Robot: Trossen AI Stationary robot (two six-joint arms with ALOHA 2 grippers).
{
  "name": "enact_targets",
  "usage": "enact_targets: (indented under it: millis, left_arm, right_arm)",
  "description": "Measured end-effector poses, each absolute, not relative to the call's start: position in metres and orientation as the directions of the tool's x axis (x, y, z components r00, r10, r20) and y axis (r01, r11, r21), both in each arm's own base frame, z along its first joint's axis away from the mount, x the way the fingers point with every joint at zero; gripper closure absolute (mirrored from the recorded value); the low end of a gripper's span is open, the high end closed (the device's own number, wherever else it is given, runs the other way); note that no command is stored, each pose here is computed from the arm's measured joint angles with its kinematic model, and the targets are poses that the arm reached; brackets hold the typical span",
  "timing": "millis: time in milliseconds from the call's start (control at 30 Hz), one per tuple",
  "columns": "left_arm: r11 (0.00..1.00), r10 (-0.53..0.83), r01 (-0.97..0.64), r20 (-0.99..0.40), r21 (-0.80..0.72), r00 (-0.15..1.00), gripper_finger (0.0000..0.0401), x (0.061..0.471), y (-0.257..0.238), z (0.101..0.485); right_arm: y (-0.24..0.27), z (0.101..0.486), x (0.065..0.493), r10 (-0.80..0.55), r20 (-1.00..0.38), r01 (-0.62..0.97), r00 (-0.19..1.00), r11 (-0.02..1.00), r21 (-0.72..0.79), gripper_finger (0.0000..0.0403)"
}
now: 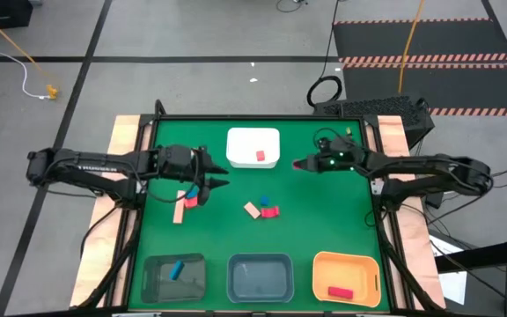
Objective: Sort & place blocks by color
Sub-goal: Put the top red block into the yellow bin
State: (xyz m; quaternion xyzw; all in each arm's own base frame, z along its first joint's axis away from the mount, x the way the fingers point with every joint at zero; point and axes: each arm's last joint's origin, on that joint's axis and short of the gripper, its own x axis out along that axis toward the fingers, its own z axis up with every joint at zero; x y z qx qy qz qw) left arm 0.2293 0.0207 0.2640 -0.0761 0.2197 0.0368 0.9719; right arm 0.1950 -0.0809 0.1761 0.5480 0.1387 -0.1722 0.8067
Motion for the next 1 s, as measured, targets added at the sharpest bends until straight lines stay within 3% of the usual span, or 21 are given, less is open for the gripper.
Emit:
enact_targets:
  millis: [233,367,533,833,1000]
  left_arm:
    - [0.973,0.19,-0.228,-0.415,-0.044,0.89,0.0231,0.226,0.046,0.266]
    - [0.961,0.252,-0.276,-0.416,0.001,0.874,0.0231,0.223,0.062,0.265]
    - [0.945,0.319,-0.317,-0.418,0.076,0.851,0.0231,0.217,0.079,0.265]
    - [0.912,0.397,-0.402,-0.419,0.081,0.816,0.0231,0.209,0.099,0.265]
    - [0.902,0.416,-0.424,-0.42,0.079,0.807,0.0231,0.206,0.104,0.265]
  right_arm:
    - [-0.046,0.222,0.195,0.067,-0.126,0.101,0.99,0.291,0.951,0.0288]
    - [-0.025,0.235,0.191,0.17,-0.087,0.039,0.982,0.267,0.963,0.0288]
    - [0.007,0.236,0.189,0.387,-0.094,0.032,0.917,0.164,0.986,0.0288]
    - [0.07,0.235,0.175,0.726,-0.095,0.212,0.681,-0.071,0.975,0.0288]
    - [0.095,0.224,0.162,0.835,-0.188,0.445,0.517,-0.075,0.893,0.0288]
